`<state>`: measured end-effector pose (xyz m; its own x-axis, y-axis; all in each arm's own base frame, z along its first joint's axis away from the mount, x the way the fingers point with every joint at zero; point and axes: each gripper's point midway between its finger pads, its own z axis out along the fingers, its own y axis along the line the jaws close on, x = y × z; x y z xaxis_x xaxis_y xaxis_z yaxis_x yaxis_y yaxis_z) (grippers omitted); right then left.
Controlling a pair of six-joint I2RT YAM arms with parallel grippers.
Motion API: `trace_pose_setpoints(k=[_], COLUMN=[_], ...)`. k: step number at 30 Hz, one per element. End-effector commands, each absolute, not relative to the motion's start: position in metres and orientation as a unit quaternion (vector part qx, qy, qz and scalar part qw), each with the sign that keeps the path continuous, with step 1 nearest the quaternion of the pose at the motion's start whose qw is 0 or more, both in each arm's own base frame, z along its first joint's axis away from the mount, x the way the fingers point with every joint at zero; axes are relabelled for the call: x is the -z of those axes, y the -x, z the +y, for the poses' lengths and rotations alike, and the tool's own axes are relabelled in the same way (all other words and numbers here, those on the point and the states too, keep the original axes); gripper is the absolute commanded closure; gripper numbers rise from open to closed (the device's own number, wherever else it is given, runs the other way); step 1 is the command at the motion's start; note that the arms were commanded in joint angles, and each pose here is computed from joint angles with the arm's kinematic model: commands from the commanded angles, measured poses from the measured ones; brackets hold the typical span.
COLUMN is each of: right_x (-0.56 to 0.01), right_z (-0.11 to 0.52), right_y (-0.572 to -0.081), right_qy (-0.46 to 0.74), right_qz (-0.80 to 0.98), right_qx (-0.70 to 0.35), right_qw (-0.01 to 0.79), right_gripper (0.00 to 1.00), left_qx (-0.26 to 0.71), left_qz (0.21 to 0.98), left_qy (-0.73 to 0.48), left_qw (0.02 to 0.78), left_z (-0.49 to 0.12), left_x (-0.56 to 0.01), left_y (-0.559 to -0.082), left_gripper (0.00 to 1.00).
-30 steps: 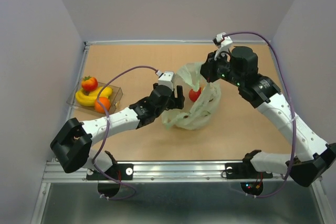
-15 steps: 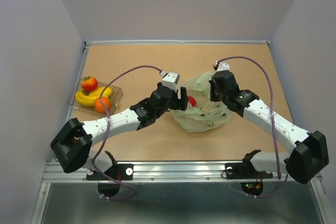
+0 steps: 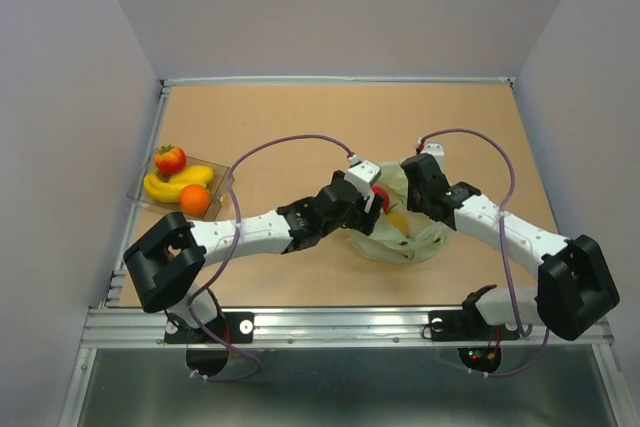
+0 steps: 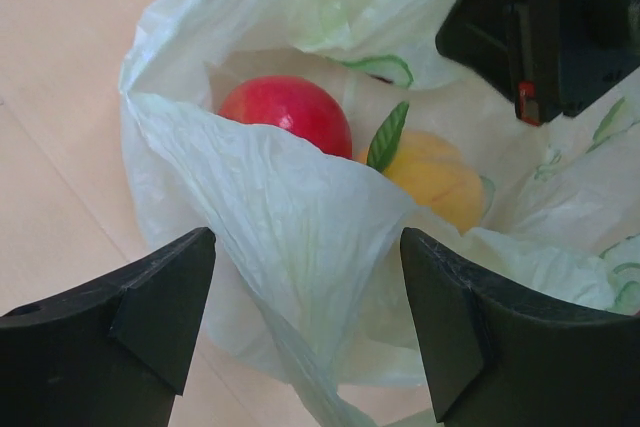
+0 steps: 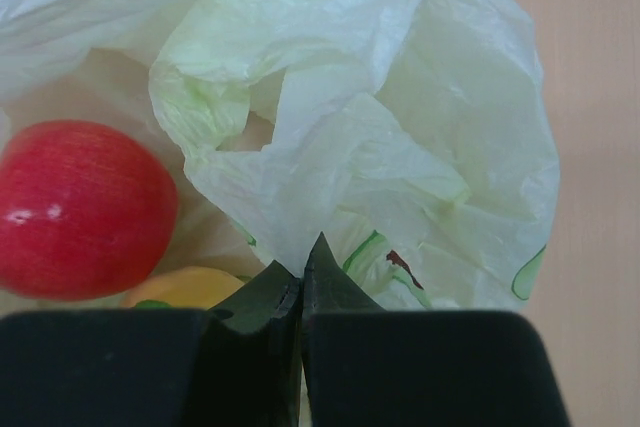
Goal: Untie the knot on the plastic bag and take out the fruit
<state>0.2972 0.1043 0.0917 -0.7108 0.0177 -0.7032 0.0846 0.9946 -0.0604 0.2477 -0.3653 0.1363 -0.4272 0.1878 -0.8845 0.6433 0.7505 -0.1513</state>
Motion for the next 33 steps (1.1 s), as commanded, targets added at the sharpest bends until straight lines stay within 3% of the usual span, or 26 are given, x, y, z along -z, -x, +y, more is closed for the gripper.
trace_pose_setpoints(k=[1, 3, 5, 9, 11, 16, 22, 27, 33], right_x=[-0.11, -0.116, -0.126, -0.133, -0.132, -0.122, -0.09, -0.074, -0.082], right_z=[0.113, 0.12, 0.125, 0.126, 0.125, 0.121, 0.107, 0.111, 0.128], right_y=[-0.305, -0.306, -0.308, -0.31, -0.309, -0.306, -0.297, -0.295, -0.3], right_qy=[-0.051, -0.046, -0.044, -0.044, -0.044, -0.051, -0.073, -0.081, -0.067], right_qz=[0.907, 0.904, 0.898, 0.892, 0.891, 0.894, 0.905, 0.913, 0.91], right_qx=[0.002, -0.018, -0.036, -0.045, -0.044, -0.034, 0.0, -0.006, -0.046], right_qw=[0.419, 0.425, 0.436, 0.448, 0.45, 0.443, 0.419, 0.4, 0.406], right_gripper=[0.99, 0.99, 0.99, 0.99, 0.99, 0.99, 0.99, 0.99, 0.99], left_qx=[0.203, 0.149, 0.093, 0.074, 0.076, 0.057, 0.102, 0.1, 0.162], left_qz=[0.823, 0.85, 0.873, 0.891, 0.895, 0.899, 0.882, 0.894, 0.862], left_qy=[-0.283, -0.266, -0.232, -0.186, -0.17, -0.149, -0.099, -0.081, -0.058], left_qw=[0.449, 0.43, 0.419, 0.408, 0.405, 0.408, 0.45, 0.429, 0.477], left_z=[-0.366, -0.35, -0.33, -0.309, -0.306, -0.297, -0.284, -0.269, -0.276], left_x=[-0.114, -0.084, -0.063, -0.045, -0.042, -0.041, -0.074, -0.063, -0.122], left_y=[-0.244, -0.249, -0.255, -0.257, -0.258, -0.262, -0.266, -0.265, -0.268], left_gripper=[0.18, 0.26, 0.54, 0.65, 0.66, 0.64, 0.57, 0.51, 0.19])
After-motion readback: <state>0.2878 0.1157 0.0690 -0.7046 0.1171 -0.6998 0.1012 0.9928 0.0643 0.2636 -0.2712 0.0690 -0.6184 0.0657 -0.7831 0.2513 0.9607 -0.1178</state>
